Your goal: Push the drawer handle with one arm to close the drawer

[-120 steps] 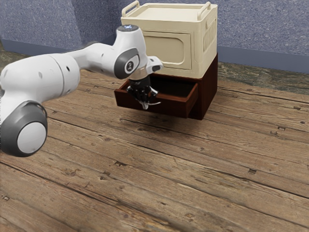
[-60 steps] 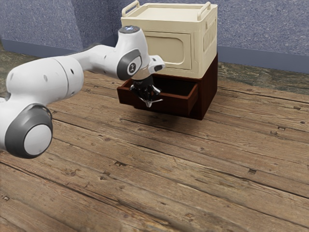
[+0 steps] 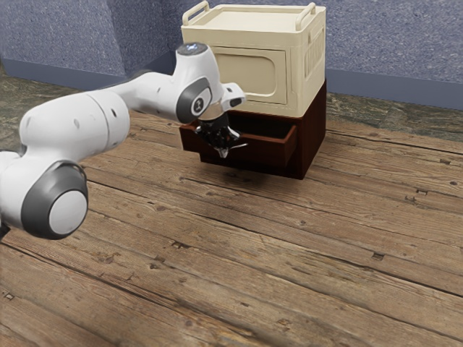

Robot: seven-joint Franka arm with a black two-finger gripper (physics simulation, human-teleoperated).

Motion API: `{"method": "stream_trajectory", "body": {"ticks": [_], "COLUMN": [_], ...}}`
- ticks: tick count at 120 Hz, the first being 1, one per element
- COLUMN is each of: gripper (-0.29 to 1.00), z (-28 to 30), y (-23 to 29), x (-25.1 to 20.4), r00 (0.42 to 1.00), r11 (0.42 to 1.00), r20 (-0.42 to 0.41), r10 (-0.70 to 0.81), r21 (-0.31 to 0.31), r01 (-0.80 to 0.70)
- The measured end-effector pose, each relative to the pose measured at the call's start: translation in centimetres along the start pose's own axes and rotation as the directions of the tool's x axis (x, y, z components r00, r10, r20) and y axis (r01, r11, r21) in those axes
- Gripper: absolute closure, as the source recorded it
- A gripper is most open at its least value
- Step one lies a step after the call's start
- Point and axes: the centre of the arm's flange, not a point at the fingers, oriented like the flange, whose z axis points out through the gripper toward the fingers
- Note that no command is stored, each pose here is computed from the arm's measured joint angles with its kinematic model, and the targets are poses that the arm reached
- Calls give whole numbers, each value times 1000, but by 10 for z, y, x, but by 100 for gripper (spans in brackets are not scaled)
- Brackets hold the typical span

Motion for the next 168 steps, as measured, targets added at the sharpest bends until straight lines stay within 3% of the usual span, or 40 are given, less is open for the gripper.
{"method": "stream_trajectory", "body": {"ticks": [168], "gripper": [78], "z": [-1], "y": [5], "x": [28], "r00": [989], "r11": [999], "r20": [-149], "r10": [-12], "r21": [-37], "r01": [6]}}
